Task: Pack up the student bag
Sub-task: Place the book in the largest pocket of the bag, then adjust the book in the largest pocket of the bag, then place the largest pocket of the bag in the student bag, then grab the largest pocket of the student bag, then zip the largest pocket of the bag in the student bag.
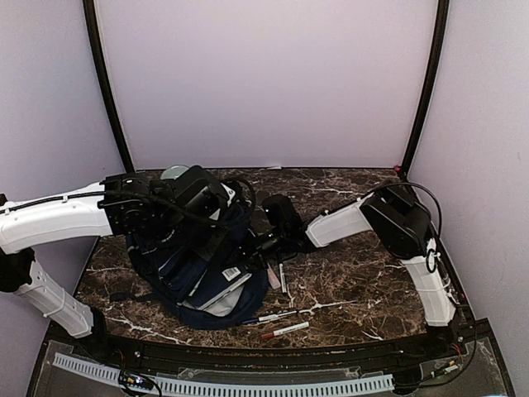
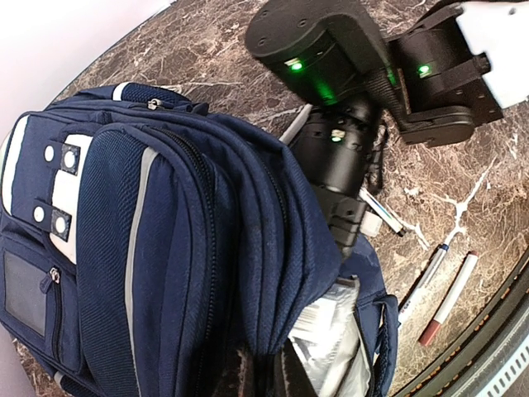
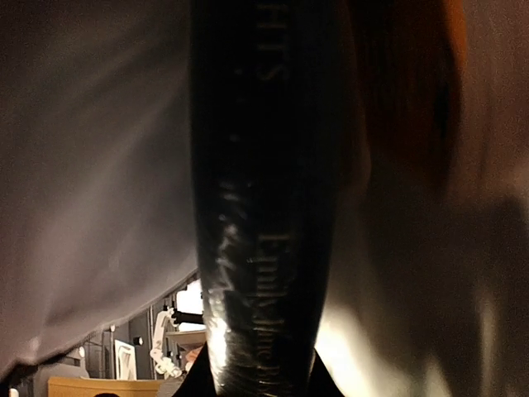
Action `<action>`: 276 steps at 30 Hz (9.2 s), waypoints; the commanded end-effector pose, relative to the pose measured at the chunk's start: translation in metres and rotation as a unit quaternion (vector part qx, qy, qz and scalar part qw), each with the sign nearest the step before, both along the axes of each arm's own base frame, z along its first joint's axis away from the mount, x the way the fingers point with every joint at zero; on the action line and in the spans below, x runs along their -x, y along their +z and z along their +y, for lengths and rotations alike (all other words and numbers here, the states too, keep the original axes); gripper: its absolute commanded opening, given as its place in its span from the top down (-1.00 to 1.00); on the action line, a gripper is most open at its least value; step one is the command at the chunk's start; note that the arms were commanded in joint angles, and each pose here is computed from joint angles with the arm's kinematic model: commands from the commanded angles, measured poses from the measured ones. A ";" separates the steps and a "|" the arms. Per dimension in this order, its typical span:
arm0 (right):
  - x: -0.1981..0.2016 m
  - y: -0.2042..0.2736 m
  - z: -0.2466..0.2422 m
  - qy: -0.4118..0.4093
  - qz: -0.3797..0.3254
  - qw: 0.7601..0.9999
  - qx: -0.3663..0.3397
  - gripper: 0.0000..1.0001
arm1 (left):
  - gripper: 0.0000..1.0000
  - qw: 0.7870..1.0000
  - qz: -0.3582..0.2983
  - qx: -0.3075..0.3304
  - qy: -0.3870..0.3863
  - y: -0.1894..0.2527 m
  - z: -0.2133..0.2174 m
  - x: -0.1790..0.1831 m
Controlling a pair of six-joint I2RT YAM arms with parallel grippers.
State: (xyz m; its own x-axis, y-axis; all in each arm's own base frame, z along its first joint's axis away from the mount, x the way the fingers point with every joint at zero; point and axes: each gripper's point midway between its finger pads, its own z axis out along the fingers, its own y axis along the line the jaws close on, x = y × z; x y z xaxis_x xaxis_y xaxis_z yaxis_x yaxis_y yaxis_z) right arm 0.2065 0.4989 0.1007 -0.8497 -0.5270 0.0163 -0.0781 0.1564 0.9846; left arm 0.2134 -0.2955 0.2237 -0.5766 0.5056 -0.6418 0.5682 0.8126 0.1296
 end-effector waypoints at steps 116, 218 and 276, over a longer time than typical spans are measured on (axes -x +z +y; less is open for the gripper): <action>-0.061 0.005 0.057 0.033 -0.868 0.482 0.111 0.14 | 1.00 0.984 -0.010 0.176 -0.005 0.029 0.007 0.033; 0.006 -0.016 -0.046 0.122 -0.627 0.760 0.121 0.09 | 0.25 0.935 0.337 0.039 0.102 -0.157 0.056 0.115; 0.015 0.046 0.026 0.111 -0.523 0.845 -0.005 0.18 | 1.00 0.974 0.206 0.058 0.080 -0.098 0.071 0.095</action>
